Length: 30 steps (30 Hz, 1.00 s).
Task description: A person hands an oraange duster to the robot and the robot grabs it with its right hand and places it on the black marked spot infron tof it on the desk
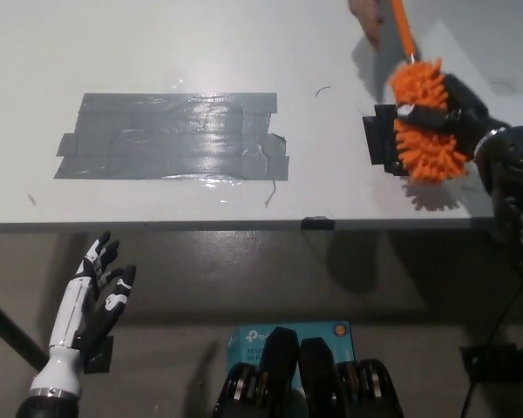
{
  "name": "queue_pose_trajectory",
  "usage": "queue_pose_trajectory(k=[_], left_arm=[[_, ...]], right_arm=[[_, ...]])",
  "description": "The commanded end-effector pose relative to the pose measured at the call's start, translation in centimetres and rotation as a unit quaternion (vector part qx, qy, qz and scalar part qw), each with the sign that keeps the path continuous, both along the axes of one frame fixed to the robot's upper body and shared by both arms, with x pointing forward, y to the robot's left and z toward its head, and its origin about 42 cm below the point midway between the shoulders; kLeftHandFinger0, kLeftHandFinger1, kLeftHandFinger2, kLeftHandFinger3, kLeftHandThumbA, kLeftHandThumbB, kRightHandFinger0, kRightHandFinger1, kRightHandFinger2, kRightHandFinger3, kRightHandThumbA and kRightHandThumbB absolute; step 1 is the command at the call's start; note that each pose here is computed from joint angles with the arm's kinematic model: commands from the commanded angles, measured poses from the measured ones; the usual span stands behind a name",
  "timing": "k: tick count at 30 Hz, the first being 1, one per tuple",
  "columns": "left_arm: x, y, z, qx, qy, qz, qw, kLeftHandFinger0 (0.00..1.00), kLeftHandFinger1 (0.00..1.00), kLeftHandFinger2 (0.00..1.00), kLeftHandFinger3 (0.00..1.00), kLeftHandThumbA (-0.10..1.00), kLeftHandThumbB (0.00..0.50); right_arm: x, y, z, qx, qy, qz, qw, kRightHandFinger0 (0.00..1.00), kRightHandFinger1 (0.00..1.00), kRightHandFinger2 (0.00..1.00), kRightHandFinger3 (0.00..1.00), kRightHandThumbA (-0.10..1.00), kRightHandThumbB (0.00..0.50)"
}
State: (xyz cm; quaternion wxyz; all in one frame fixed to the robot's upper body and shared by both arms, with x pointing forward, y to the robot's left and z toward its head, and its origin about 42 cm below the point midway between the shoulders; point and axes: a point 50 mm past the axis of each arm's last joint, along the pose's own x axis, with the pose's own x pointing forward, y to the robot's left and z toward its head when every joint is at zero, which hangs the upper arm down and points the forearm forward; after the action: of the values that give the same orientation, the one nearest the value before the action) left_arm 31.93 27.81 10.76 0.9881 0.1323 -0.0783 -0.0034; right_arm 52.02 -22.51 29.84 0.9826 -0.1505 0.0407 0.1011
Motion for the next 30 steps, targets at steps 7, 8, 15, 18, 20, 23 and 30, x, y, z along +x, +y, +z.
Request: queue_pose_trajectory(k=[7,8,15,18,20,23,30], left_arm=[[0.7,1.0,1.4,0.009,-0.027,0.001,1.000,0.92,1.00,1.00,1.00,0.71,0.057],[0.7,1.0,1.4,0.009,-0.027,0.001,1.000,0.92,1.00,1.00,1.00,0.71,0.057],[0.5,1.0,1.3,0.010,-0.024,0.002,1.000,0.92,1.00,1.00,1.00,0.71,0.062],[0.6,0.9,1.2,0.011,-0.025,0.001,1.000,0.92,1.00,1.00,1.00,0.71,0.058],[0.6,0.9,1.3,0.012,-0.025,0.002,1.000,0.92,1.00,1.00,1.00,0.71,0.057],[0.6,0.9,1.4,0.012,-0.027,0.002,1.000,0.92,1.00,1.00,1.00,0.70,0.052],[0.8,0.9,1.5,0.012,-0.028,0.000,1.000,0.92,0.99,1.00,1.00,0.69,0.067]], right_arm=[[-3.2,-3.6,11.3,0.046,-0.156,0.048,0.986,0.13,0.65,1.00,1.00,-0.10,0.139],[-3.2,-3.6,11.3,0.046,-0.156,0.048,0.986,0.14,0.66,1.00,1.00,-0.10,0.133],[-1.7,-4.1,11.5,0.020,-0.131,0.032,0.991,0.17,0.68,1.00,1.00,-0.10,0.145],[-0.9,-3.9,10.9,0.012,-0.113,0.027,0.993,0.15,0.67,1.00,1.00,-0.10,0.143],[-0.2,-3.7,10.5,0.011,-0.096,0.030,0.995,0.09,0.61,1.00,1.00,-0.10,0.148],[1.3,-3.2,9.5,-0.001,-0.067,0.023,0.997,0.06,0.59,0.95,1.00,-0.10,0.139],[4.3,-1.2,7.7,-0.070,-0.020,-0.024,0.997,0.13,0.62,0.93,1.00,-0.10,0.177]])
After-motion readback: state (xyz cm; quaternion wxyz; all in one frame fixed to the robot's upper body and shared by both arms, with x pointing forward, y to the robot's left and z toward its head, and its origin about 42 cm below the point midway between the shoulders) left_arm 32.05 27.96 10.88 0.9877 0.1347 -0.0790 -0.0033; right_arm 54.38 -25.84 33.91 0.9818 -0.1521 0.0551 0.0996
